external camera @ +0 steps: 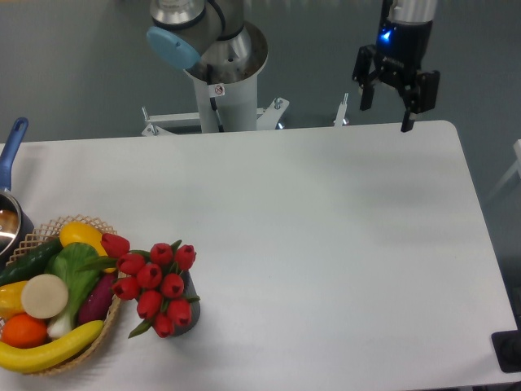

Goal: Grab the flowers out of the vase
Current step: 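Move the open gripper from its start pose toward the tulip vase, then lower the open gripper around the red tulip stems above the vase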

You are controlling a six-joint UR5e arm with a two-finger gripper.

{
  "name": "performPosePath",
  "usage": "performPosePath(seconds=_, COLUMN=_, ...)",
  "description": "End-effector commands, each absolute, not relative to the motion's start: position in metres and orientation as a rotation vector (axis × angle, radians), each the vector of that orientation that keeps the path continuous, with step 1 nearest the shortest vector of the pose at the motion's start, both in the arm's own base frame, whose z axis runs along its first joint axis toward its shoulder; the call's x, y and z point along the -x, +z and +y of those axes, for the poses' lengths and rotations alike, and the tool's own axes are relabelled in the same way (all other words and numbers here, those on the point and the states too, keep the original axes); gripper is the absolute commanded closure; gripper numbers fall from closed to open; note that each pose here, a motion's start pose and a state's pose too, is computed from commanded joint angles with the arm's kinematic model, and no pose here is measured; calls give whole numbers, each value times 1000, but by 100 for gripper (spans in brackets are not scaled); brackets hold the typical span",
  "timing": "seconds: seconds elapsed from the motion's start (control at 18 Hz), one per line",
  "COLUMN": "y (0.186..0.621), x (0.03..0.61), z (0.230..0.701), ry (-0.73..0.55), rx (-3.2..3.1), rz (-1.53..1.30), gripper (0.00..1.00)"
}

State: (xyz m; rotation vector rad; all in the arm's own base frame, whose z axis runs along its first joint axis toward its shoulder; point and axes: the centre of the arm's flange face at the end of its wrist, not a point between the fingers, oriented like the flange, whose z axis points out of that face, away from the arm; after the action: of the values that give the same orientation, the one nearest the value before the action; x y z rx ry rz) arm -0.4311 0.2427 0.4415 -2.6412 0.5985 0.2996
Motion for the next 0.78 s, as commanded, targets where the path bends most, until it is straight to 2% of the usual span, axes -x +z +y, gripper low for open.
performPosePath(seconds=0.39, y=409, x=406, z=284, ry=101, rx=2449, rz=456, gripper=0)
performPosePath(seconds=0.5, y=396, x=394, z=307, ry=-3, rx=2394, rz=389, gripper=0)
performPosePath(seconds=0.78, y=381, x=363, z=352, ry=-72, rx=2177, rz=419, gripper=0)
